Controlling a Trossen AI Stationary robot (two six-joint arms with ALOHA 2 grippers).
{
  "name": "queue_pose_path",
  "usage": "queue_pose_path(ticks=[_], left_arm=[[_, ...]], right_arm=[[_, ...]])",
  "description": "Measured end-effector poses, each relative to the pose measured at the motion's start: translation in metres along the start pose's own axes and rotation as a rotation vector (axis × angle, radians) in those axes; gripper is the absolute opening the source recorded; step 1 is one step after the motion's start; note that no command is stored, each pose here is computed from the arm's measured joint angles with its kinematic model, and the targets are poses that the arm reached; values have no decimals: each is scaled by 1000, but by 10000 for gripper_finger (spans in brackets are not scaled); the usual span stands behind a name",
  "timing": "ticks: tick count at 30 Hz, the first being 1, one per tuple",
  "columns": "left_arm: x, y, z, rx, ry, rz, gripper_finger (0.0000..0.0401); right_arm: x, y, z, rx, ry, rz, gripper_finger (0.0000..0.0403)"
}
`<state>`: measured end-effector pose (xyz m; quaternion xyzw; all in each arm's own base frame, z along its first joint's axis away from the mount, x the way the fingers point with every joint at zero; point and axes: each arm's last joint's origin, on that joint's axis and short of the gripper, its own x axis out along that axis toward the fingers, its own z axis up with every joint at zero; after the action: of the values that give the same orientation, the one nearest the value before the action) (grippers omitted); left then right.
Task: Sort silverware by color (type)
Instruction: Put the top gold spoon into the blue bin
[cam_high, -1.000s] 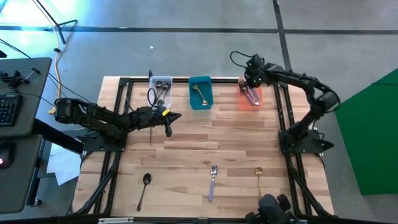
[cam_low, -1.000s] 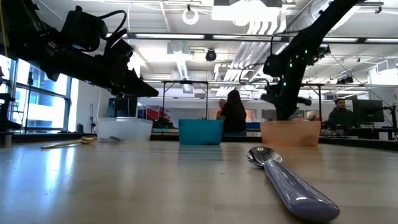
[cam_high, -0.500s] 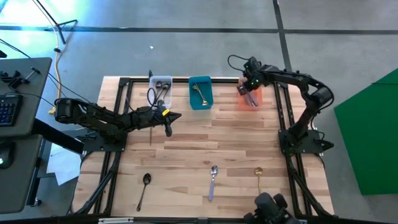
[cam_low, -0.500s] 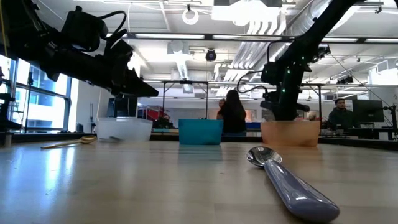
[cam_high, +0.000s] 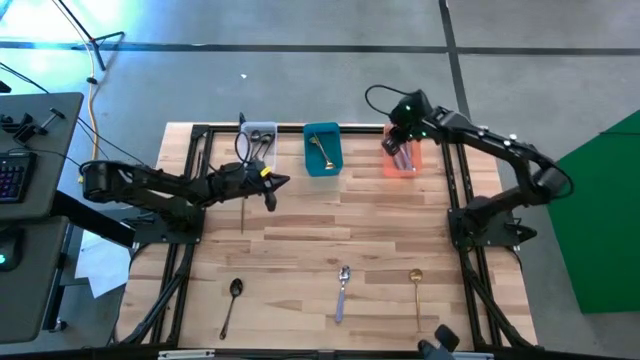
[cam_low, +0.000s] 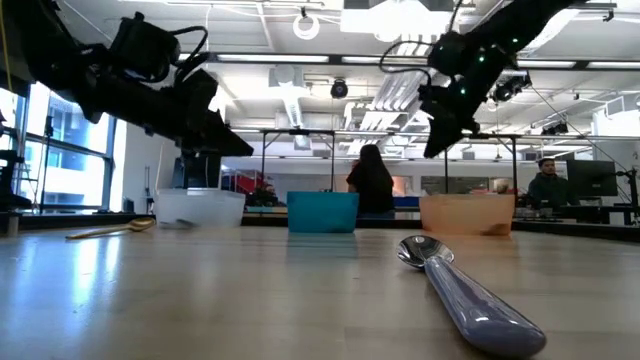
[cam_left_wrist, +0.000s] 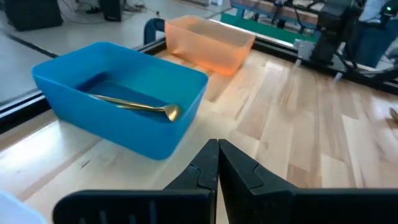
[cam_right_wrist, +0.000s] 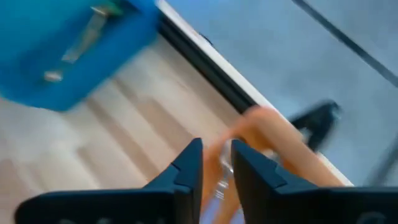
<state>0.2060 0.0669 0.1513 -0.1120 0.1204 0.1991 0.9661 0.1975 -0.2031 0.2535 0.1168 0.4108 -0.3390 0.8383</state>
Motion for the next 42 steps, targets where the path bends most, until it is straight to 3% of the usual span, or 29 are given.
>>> queue_pose_path(ticks=[6,9,12,16,20,27,35,42], left_arm=[[-4,-3,19,58,76,7,0],[-8,-4,28,63,150,31,0],[-14,-5,36,60,312,69,0],[-28,-5,48,-7,508,220,1],[-40,-6,56,-153,601,386,10],[-55,-3,40,-328,748,568,75],[-61,12,-4,-496,777,734,163],[-55,18,-17,-566,718,686,187]], right_arm=[[-1,29,-31,-39,-233,187,6],[-1,46,-48,-17,-364,241,8],[-9,63,-60,-8,-500,315,7],[-23,78,-74,-41,-584,344,1],[-32,87,-88,-70,-605,334,1],[-37,90,-90,-134,-615,328,0],[-35,90,-93,-181,-595,315,0],[-35,90,-93,-181,-596,314,0]])
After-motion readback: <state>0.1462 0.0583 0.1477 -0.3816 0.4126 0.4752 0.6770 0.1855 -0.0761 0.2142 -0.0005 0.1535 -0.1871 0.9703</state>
